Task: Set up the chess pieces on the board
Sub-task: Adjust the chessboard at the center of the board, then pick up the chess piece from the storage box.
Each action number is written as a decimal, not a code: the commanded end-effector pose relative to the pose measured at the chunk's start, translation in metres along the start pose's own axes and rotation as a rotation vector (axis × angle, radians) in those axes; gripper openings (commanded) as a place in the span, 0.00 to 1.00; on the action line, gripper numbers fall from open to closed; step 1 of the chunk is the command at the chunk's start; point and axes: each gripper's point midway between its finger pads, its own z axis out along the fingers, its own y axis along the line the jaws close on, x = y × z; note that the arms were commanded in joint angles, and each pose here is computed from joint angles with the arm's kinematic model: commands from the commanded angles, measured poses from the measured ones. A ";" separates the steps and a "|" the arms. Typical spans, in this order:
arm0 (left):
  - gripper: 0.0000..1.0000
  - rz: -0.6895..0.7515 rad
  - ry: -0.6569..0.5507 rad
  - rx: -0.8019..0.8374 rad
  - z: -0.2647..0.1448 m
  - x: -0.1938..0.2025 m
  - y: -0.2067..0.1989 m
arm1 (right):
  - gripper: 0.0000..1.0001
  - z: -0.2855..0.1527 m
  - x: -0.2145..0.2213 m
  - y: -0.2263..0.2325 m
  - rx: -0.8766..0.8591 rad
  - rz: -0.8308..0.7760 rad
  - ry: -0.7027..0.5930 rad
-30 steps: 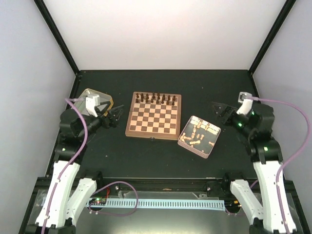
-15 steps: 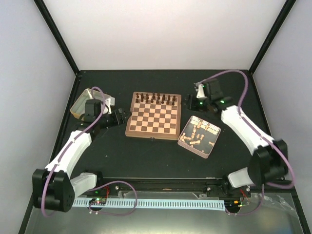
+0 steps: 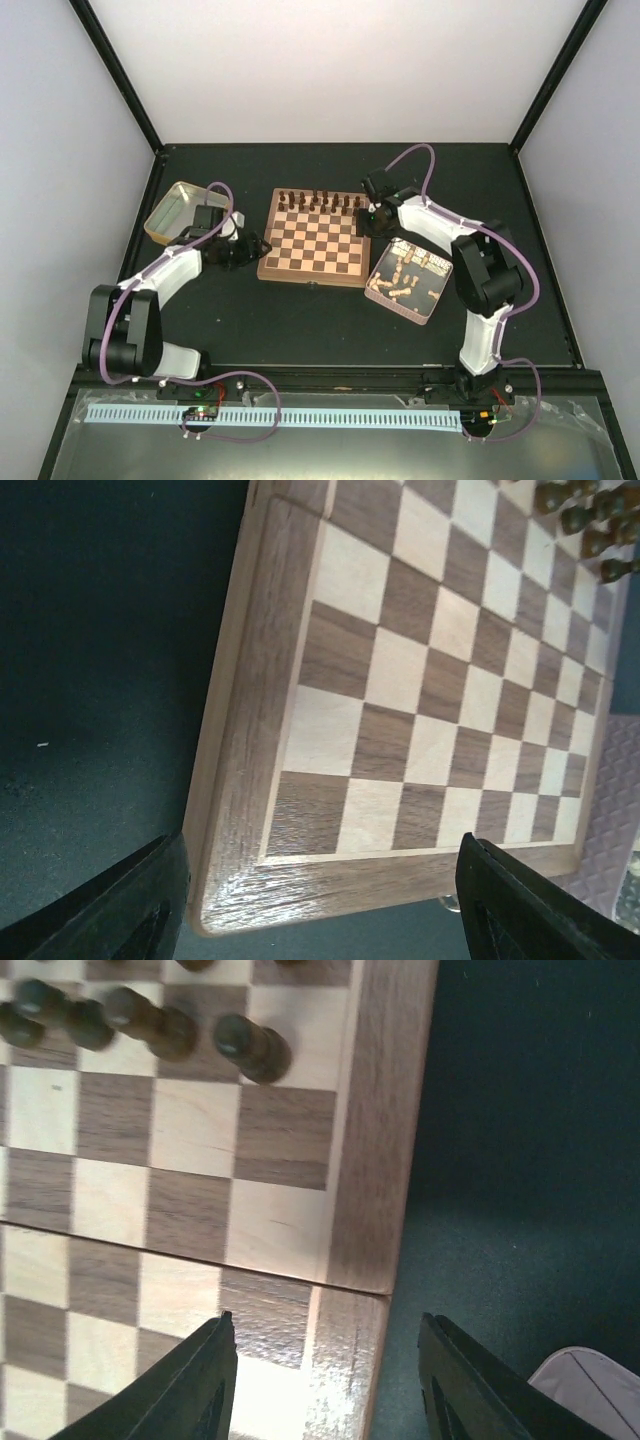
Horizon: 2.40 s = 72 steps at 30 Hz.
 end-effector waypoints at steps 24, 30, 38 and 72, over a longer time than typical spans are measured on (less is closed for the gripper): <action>0.51 -0.029 0.033 -0.186 0.022 -0.006 0.038 | 0.24 -0.020 0.060 0.029 -0.037 0.046 -0.014; 0.51 -0.016 0.029 -0.198 0.023 -0.008 0.040 | 0.44 -0.080 0.049 0.005 0.030 0.044 -0.153; 0.52 -0.004 0.056 -0.225 0.029 -0.007 0.047 | 0.44 -0.086 0.120 -0.065 0.202 0.028 -0.067; 0.46 0.060 -0.031 -0.244 -0.012 -0.011 0.033 | 0.01 -0.046 0.097 -0.068 0.282 -0.076 -0.077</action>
